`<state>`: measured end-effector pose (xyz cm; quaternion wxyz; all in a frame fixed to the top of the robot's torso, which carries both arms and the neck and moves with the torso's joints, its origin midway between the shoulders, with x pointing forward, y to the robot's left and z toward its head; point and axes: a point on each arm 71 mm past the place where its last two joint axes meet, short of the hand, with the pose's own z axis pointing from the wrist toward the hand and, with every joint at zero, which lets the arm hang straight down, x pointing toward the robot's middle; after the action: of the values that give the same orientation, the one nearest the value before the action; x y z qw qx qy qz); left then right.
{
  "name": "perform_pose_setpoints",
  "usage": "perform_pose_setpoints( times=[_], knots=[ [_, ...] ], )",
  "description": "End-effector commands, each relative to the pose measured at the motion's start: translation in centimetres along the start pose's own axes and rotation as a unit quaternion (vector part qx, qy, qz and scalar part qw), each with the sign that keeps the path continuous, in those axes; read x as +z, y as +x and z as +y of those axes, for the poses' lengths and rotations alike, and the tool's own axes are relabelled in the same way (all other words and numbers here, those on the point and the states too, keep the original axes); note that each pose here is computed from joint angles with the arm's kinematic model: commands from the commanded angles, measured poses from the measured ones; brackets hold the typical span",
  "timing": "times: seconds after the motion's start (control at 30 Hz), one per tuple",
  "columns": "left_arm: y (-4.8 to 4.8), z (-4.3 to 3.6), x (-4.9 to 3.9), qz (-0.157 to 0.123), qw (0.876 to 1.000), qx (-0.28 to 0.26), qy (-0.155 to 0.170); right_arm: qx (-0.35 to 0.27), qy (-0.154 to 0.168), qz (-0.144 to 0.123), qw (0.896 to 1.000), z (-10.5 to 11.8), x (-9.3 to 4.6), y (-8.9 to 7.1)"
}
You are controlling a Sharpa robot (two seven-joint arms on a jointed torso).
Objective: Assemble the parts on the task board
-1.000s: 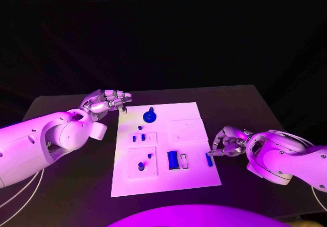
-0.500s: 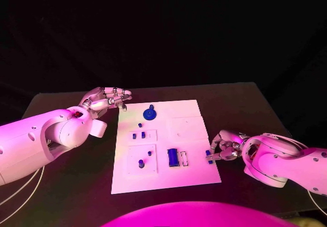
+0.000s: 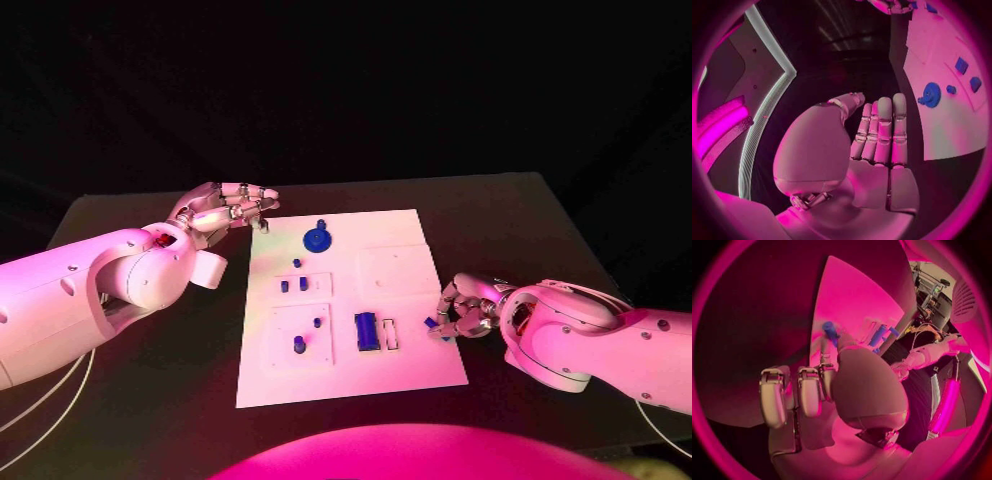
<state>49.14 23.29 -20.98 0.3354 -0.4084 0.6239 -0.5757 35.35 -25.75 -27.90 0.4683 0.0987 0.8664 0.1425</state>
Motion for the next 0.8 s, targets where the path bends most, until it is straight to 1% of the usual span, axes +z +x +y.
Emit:
perform_pose_setpoints(
  times=[0.03,0.2,0.33,0.63,0.8],
  knots=[
    [0.26,-0.07,0.04,0.009,1.000,-0.003,0.004,-0.037,0.003,0.025,0.999,-0.3,0.2,1.0],
    [0.11,-0.04,-0.01,0.008,1.000,-0.002,0.002,-0.067,-0.005,0.026,0.997,0.0,0.3,1.3],
    [0.10,-0.01,-0.02,0.008,1.000,-0.001,0.000,-0.076,-0.011,0.022,0.997,0.3,0.3,1.4],
    [0.14,-0.01,-0.02,0.008,1.000,0.000,0.000,-0.057,-0.020,0.004,0.998,1.0,-0.1,1.2],
    [0.11,0.01,-0.01,0.007,1.000,0.000,-0.001,-0.037,-0.026,-0.016,0.999,1.5,-0.2,0.4]
  ],
)
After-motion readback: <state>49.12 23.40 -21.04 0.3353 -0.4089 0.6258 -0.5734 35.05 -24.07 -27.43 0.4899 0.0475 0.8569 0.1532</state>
